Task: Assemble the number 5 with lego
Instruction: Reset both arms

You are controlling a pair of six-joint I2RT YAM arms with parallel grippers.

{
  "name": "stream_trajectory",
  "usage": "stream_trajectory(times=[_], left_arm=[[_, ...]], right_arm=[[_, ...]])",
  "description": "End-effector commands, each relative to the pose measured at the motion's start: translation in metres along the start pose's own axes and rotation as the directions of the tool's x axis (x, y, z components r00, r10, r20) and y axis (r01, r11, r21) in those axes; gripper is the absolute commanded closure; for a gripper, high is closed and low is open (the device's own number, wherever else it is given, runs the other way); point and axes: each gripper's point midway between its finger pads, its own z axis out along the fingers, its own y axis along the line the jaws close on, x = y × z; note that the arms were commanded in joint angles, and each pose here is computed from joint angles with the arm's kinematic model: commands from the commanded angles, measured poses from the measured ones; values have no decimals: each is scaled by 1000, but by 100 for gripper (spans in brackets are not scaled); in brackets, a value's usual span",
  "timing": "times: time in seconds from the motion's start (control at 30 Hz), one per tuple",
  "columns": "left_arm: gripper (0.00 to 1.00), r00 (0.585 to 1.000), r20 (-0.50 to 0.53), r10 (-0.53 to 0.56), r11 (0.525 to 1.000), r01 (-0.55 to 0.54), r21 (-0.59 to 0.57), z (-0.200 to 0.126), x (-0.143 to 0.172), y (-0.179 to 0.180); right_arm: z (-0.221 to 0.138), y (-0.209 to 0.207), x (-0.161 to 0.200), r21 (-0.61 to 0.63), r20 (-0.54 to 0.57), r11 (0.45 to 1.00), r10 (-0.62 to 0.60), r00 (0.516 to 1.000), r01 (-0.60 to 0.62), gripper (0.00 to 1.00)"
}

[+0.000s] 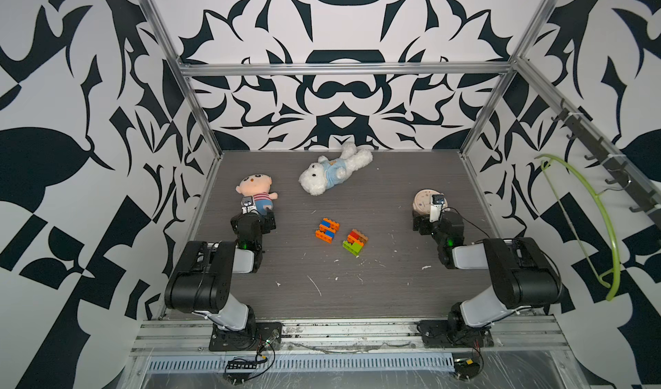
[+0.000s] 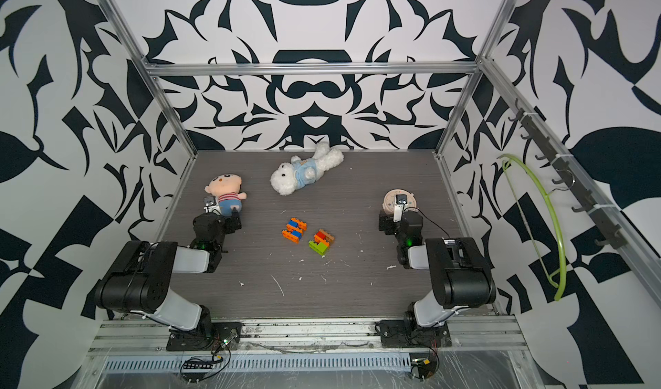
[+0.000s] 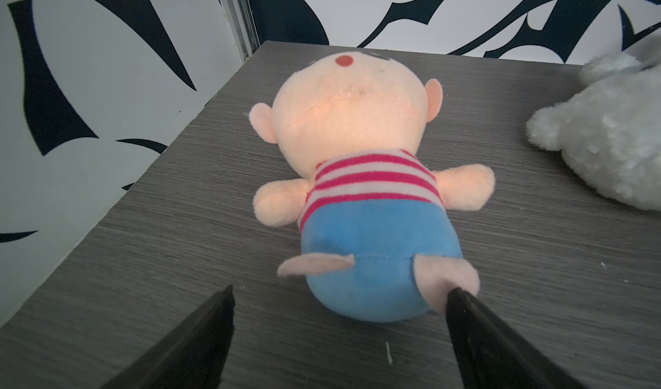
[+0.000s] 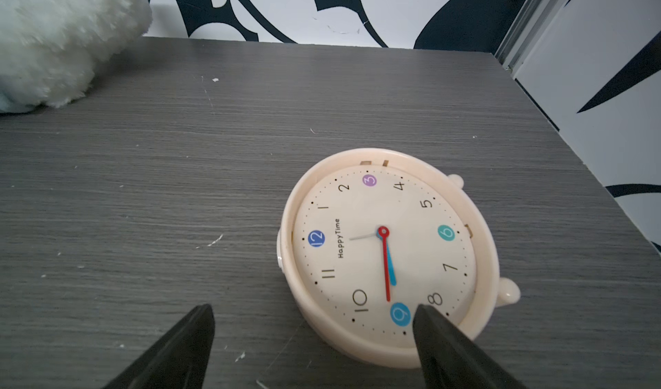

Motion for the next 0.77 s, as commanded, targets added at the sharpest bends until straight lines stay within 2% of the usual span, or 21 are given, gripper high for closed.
stream_trajectory(times=[0.0, 0.17, 0.73], left_arm=[[1, 999, 32, -17, 1000, 17, -2, 1, -13, 0], [1, 999, 30, -16, 1000, 16, -2, 1, -13, 0], [1, 999, 28, -15, 1000, 15, 5, 1, -13, -1]], right_arm=[[1, -4, -6, 13, -1, 1000, 23, 1000, -23, 8], [1, -6, -6, 28, -2, 999, 28, 1000, -28, 0], [1, -7, -6, 32, 0, 999, 27, 1000, -27, 0]])
